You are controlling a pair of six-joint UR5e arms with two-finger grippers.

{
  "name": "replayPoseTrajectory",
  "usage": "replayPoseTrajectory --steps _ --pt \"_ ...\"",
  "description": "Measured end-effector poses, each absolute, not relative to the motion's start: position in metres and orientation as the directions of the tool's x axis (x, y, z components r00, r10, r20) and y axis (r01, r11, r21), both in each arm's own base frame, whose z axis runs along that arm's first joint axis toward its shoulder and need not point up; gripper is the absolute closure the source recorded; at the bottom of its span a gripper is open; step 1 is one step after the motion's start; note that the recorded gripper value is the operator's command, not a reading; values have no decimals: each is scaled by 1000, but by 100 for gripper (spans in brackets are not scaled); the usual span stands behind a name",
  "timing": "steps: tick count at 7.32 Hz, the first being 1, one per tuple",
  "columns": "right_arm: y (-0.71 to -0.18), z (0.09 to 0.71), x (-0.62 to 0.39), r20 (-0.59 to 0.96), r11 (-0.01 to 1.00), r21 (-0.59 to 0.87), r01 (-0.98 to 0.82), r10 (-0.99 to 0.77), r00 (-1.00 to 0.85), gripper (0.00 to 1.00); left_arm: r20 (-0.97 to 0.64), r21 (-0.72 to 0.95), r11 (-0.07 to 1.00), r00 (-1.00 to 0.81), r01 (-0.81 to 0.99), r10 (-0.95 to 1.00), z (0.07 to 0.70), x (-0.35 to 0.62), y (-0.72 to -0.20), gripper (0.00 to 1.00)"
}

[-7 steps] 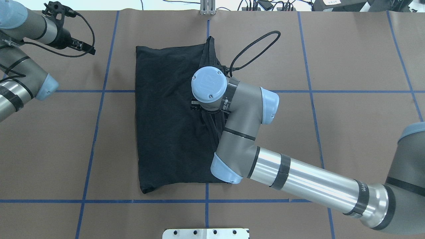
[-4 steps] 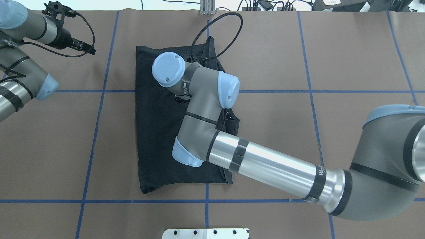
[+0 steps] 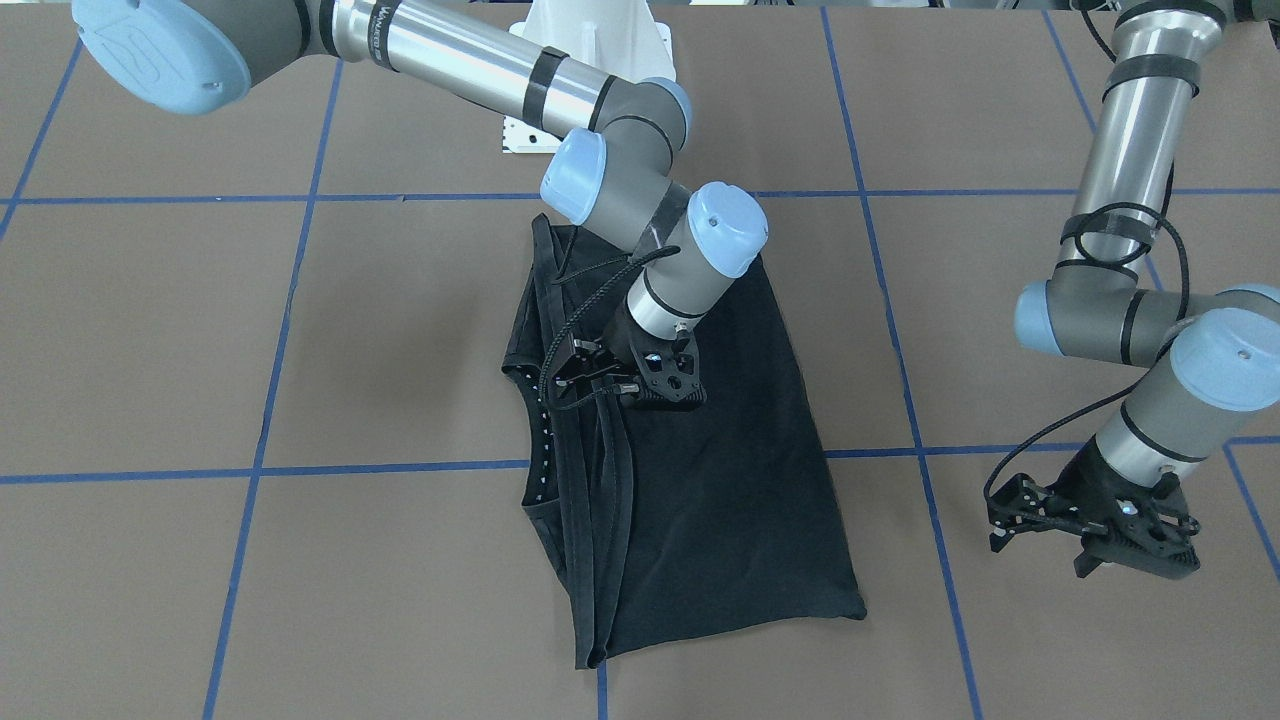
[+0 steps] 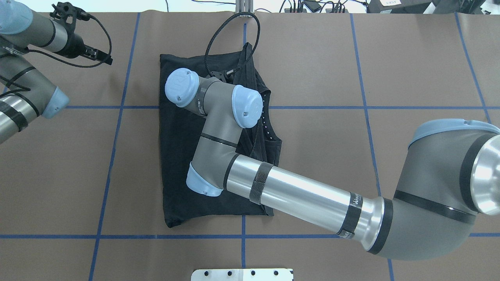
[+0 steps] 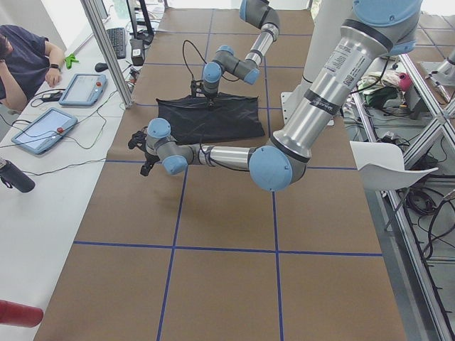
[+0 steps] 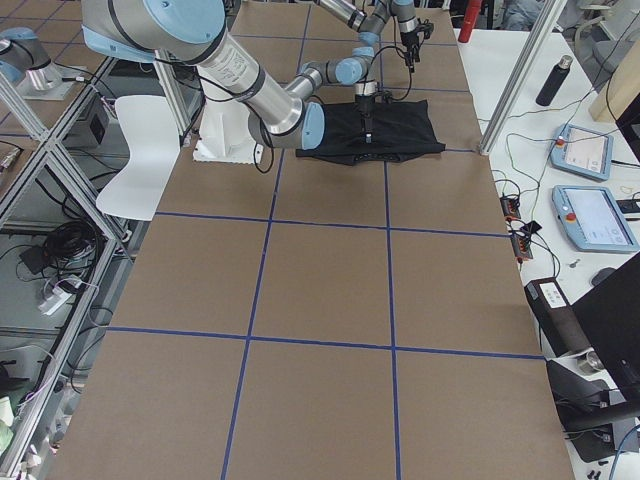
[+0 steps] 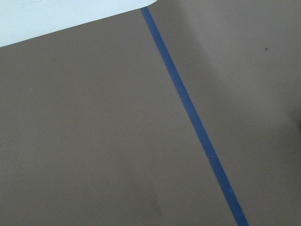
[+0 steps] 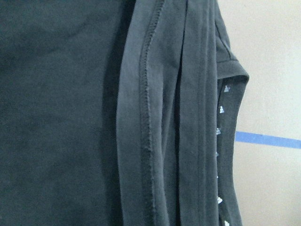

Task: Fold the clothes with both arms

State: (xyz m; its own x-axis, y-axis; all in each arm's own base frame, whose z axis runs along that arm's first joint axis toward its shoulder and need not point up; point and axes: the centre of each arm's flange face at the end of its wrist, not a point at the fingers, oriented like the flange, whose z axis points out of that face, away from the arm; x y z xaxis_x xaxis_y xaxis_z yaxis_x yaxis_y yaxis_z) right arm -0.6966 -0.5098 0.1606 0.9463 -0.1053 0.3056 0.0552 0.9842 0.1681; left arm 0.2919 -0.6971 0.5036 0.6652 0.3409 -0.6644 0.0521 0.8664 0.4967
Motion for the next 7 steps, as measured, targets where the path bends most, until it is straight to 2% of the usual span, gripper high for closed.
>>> replayPoseTrajectory --steps 2,7 --pt "-502 164 -698 254 980 172 97 -139 957 0 -664 496 867 665 52 341 504 292 -697 0" --pt "-521 160 -654 201 966 199 164 -204 958 0 -664 497 866 665 52 341 504 292 -697 0"
